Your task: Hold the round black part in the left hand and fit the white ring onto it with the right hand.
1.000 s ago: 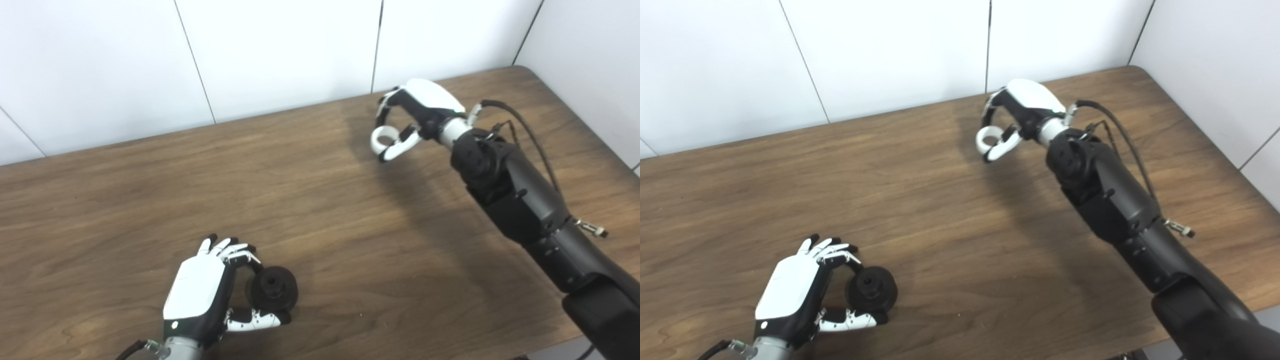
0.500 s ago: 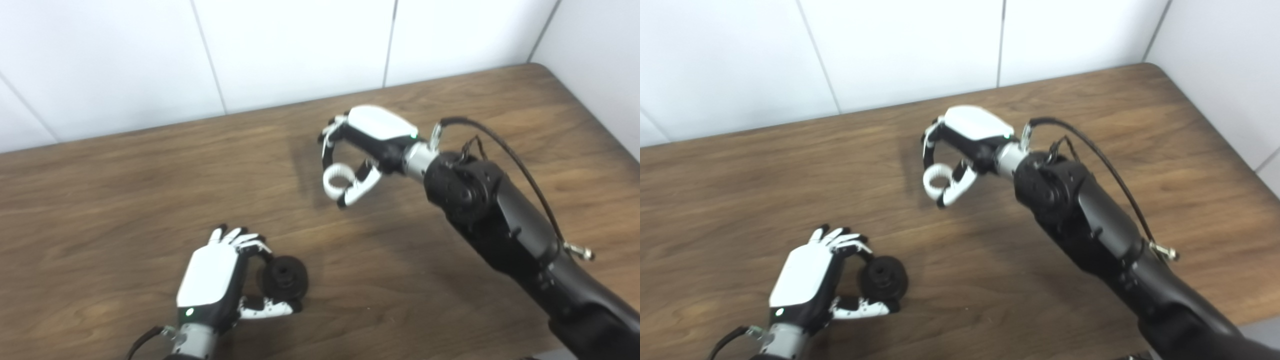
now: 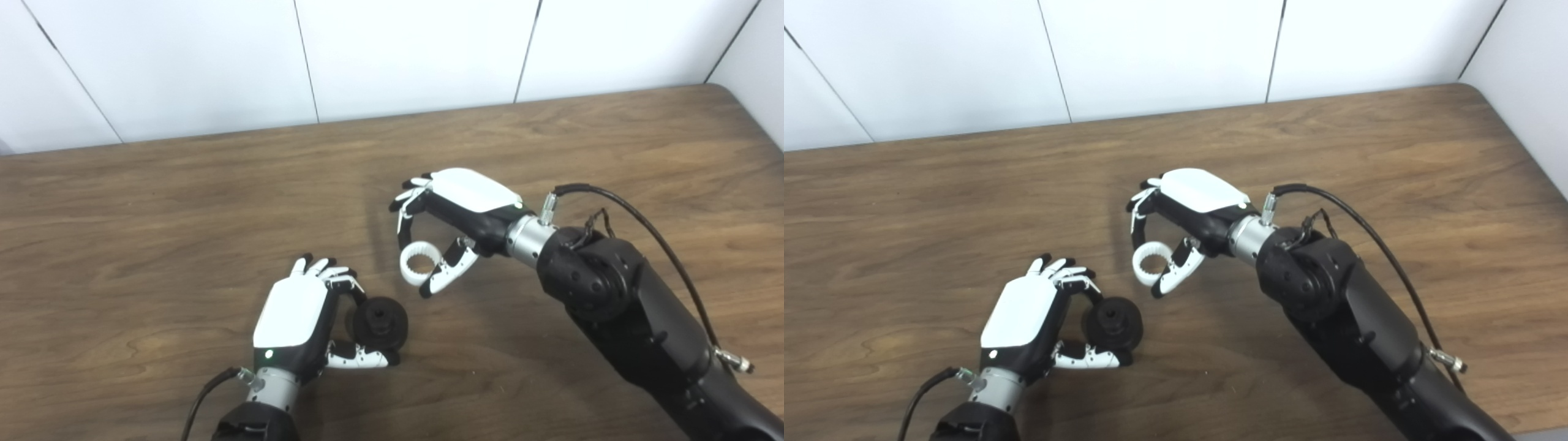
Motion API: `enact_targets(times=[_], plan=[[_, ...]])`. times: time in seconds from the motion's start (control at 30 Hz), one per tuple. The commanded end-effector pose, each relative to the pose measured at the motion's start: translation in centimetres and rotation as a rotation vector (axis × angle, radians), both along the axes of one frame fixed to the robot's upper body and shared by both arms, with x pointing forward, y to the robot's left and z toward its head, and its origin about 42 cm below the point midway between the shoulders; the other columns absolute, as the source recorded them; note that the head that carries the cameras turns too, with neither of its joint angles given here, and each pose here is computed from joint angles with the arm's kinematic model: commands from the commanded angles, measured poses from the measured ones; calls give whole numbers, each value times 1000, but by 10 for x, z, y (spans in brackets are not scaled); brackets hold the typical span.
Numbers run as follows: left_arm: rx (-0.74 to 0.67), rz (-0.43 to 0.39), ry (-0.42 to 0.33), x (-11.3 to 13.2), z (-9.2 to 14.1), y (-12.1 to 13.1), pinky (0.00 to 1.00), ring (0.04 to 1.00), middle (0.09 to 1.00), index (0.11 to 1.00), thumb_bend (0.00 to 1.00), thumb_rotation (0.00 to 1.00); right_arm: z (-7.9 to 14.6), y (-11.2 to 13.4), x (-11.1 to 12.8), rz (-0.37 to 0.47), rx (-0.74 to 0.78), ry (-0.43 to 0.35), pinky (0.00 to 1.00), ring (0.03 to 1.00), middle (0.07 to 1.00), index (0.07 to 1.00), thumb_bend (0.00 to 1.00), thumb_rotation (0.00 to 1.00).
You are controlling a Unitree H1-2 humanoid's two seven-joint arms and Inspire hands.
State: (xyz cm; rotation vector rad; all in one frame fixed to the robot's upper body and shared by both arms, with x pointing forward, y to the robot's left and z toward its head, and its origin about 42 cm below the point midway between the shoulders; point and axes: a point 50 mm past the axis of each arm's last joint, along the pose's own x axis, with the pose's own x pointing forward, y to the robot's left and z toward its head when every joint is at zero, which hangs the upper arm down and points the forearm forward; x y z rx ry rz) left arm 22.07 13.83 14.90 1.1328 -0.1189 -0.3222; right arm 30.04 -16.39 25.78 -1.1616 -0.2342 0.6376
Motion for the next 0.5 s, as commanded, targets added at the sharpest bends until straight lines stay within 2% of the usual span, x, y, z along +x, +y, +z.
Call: enact_targets(times=[0.0,0.47], plan=[[28,-28,60,-2,-12,-6,1000,903,789,481,523,53,17,4,-6,49,14,-63,1000,954,839,485,521,137],[22,-22,63,0,-12,-17,1000,906,785,481,524,51,26,11,-18,99,45,-64,1000,959,835,484,518,138]])
